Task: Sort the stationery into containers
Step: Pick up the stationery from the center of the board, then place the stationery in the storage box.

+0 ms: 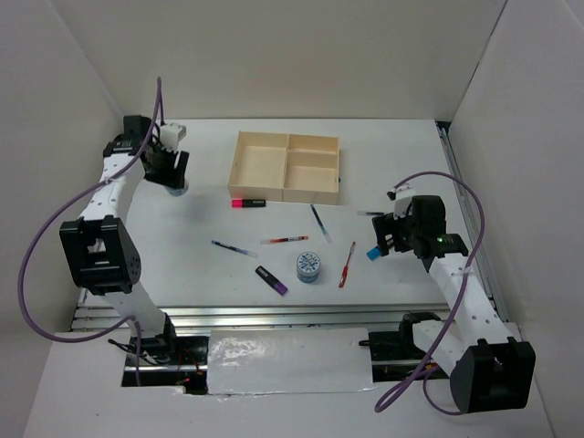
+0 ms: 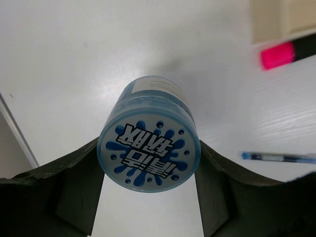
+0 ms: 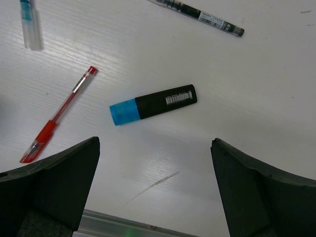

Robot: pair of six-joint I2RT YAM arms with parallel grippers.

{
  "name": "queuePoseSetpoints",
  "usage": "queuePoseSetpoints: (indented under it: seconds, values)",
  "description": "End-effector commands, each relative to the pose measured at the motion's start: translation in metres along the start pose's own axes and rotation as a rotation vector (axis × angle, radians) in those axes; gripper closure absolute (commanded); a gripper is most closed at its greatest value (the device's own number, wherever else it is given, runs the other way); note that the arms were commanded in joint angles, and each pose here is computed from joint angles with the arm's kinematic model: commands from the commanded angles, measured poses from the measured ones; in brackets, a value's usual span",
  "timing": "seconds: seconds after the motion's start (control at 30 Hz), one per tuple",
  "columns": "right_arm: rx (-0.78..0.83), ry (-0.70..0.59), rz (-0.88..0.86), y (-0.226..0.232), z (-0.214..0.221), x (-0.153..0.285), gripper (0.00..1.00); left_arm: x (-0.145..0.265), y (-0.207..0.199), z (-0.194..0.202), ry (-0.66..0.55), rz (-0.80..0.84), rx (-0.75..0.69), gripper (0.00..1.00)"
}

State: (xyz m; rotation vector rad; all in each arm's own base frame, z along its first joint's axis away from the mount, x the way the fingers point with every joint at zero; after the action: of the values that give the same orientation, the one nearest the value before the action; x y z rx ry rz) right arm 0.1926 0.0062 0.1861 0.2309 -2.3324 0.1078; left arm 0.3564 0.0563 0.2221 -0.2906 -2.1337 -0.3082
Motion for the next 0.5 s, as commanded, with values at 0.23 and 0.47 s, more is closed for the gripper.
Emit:
queuePoseSetpoints:
  seconds: [0.23,0.47]
  values:
    - [-0.006,-0.014,0.005,-0.004,-0.003,-0.002,0.00,0.066,-0.099,-0.154,-0.356,0.145,-0.177,1.00]
    - [-0.011,-0.001,0.006,-0.005,-0.002,-0.004,0.00,0.045,-0.178,-0.192,-0.457,0.238,-0.287,1.00]
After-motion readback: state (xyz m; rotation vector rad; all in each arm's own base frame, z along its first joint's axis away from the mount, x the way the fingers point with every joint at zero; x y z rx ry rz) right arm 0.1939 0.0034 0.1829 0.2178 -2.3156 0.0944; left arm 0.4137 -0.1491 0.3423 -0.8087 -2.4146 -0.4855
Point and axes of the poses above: each gripper's point midway between its finger pads, its own x axis back along the fingers, its own y axis along the line the jaws close on, z = x × y, the point moved 10 cm from there along x, back along the fingers, and after that the axes turned 6 degrees about -x, right-handed, at the moved point
